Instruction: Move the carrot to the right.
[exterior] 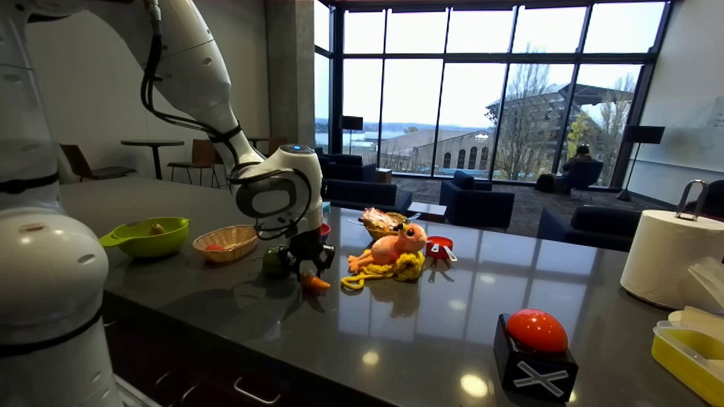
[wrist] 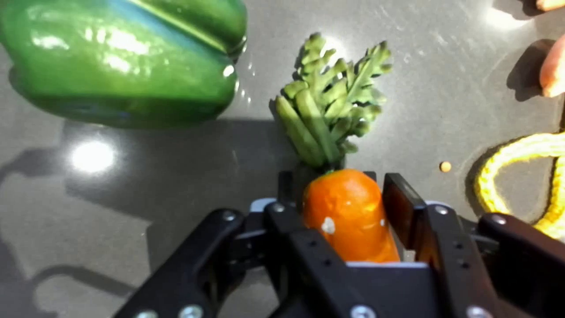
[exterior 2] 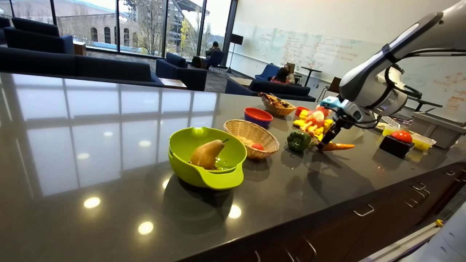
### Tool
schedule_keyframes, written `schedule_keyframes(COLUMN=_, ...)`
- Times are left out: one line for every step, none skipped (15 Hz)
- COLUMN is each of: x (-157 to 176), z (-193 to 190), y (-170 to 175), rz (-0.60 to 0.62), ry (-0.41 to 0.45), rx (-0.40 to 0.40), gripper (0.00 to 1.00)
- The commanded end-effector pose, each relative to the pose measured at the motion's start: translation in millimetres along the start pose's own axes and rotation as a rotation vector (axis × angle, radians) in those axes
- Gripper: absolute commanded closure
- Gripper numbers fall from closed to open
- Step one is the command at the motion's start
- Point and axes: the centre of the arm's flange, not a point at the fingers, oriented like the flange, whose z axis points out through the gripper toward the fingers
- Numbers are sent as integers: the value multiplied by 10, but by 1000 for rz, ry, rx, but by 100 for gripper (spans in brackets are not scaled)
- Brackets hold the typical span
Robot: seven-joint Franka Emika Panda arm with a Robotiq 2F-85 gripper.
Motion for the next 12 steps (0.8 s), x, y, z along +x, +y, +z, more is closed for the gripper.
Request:
schedule_keyframes(x=-66, z=-221, y=91, rz=-85, ry=-43, rx=35, gripper=13)
schedule_keyframes(x=-105, z=-288, y=113, rz=-117, ry=-47, rx=43, gripper=8)
schedule_keyframes(x=-154, z=-363, y=141, rz=-147, ry=-47, rx=50, gripper=2)
schedule_keyframes(x=-238, z=-479, y=155, rz=-186, ry=-53, rx=57, gripper=0)
schedule_keyframes(x=-323, z=-579, y=170, rz=-223, ry=-53, rx=65, gripper=0)
schedule_keyframes(x=-387, z=-659, y=195, rz=-257, ry=-58, rx=70, gripper=0)
schedule_keyframes(x=-446, z=-758, y=226, rz=-300, ry=-65, rx=73, gripper=0)
schedule_keyframes(x=-512, z=-849, y=265, rz=-337, ry=-70, rx=71, gripper=0)
schedule_keyframes(x=-575, z=-931, y=306, rz=-373, ry=-68, rx=69, gripper=0)
schedule_keyframes(x=-643, z=-1011, y=354, rz=-419, ry=-70, rx=60, gripper=0)
schedule_keyframes(x=-702, z=-1090, y=404, rz=-465, ry=-71, rx=48, gripper=0)
schedule_keyframes(x=-765, z=-1164, y=458, rz=-511, ry=-70, rx=37, gripper=0)
